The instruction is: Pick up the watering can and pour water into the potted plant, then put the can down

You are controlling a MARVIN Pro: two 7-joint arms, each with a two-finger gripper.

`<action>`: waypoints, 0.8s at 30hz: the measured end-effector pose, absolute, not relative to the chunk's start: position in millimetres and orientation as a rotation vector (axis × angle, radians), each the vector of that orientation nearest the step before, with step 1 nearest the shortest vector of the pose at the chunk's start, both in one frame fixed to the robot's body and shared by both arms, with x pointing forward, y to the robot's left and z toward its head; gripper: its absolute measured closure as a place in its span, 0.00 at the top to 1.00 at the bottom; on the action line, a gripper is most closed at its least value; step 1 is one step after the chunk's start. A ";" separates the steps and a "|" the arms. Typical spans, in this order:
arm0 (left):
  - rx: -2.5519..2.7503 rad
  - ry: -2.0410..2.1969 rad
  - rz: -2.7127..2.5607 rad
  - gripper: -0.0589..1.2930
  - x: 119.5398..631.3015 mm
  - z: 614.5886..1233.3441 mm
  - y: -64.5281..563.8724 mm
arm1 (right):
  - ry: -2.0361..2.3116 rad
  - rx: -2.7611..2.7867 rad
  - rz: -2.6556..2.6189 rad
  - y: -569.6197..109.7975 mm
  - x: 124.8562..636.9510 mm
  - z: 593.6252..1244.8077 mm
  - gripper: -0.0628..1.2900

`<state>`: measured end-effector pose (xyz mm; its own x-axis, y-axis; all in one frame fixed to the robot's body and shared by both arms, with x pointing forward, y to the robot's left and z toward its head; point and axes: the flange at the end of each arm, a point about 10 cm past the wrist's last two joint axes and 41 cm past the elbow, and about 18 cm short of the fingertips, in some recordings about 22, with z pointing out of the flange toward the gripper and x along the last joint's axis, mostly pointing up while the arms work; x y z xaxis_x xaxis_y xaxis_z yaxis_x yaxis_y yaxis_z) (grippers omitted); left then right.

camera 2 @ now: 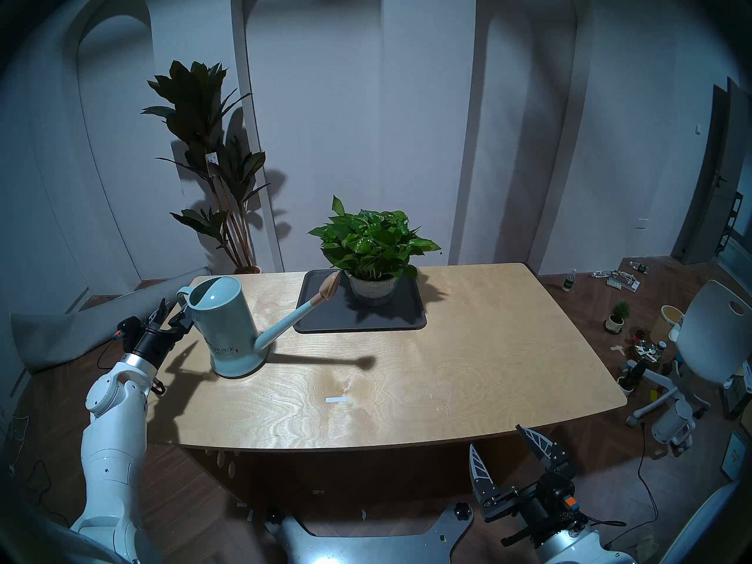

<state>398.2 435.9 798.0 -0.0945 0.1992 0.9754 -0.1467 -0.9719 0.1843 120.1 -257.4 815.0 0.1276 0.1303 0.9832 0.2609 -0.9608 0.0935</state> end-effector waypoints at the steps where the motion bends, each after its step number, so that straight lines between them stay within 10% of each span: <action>1: 1.949 0.044 2.168 0.92 397.2 796.4 436.2 | -0.397 -2.281 -1.971 -257.4 120.1 815.0 0.95; 24: 2.090 -0.095 2.174 0.94 269.4 753.9 489.0 | -0.397 -2.281 -1.972 -257.7 120.7 814.1 0.95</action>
<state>269.4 489.0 753.9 -0.0365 0.0457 0.9983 -0.1326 -0.9903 0.0405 120.7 -257.7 814.1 0.1275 0.1300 0.9833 0.2602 -0.9610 0.0933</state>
